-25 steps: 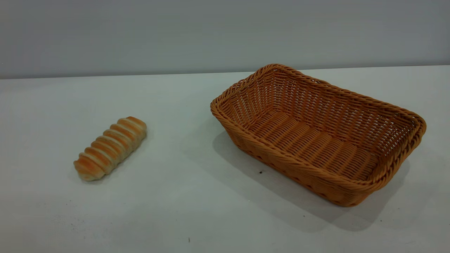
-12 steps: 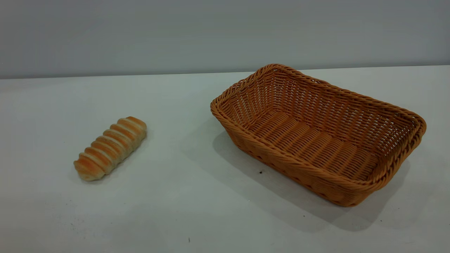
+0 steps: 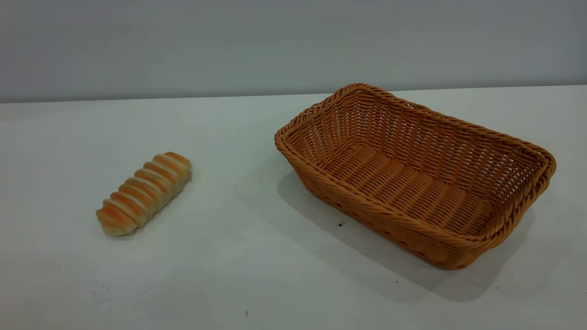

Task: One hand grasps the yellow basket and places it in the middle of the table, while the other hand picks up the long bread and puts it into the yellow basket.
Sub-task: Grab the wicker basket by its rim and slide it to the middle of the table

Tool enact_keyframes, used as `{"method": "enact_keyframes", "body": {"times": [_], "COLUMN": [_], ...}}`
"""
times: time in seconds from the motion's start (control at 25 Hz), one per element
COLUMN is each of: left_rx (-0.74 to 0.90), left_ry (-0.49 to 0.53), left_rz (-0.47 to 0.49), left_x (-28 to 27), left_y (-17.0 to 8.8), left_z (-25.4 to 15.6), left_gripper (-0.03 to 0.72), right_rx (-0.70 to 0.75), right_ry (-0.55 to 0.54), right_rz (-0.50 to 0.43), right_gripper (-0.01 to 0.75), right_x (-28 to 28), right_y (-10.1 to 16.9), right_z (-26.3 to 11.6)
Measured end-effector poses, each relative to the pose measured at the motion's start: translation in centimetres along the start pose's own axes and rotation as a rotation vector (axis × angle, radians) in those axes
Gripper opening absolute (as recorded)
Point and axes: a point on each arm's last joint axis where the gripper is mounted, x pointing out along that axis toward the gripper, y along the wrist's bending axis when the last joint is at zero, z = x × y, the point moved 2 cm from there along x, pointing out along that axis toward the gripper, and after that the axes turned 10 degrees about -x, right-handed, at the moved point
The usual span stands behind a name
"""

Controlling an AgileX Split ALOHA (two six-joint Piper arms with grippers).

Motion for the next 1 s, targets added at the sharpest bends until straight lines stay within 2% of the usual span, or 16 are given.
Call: {"method": "enact_keyframes", "body": {"times": [0.12, 0.28, 0.44, 0.68, 1.0], "left_rx": [0.007, -0.002, -0.017, -0.048, -0.067], "left_ry": [-0.017, -0.159, -0.208, -0.092, 0.038], "left_rz": [-0.003, -0.032, -0.046, -0.086, -0.074], "left_x": [-0.1, -0.6, -0.7, 0.8, 4.3], "left_y": [0.0, -0.4, -0.5, -1.4, -2.3], "left_z": [0.2, 1.8, 2.4, 3.5, 7.8], "left_gripper": [0.536, 0.536, 0.536, 0.536, 0.536], "right_rx": [0.000, 0.001, 0.009, 0.012, 0.136], "right_ry": [0.000, -0.001, -0.007, -0.019, 0.056], "right_rz": [0.000, 0.003, 0.019, 0.017, 0.131], "right_gripper": [0.238, 0.238, 0.238, 0.260, 0.455], "right_x": [0.0, 0.0, 0.0, -0.1, 4.4], "right_y": [0.0, 0.0, 0.2, 0.2, -0.7], "right_z": [0.0, 0.0, 0.1, 0.2, 4.5]}}
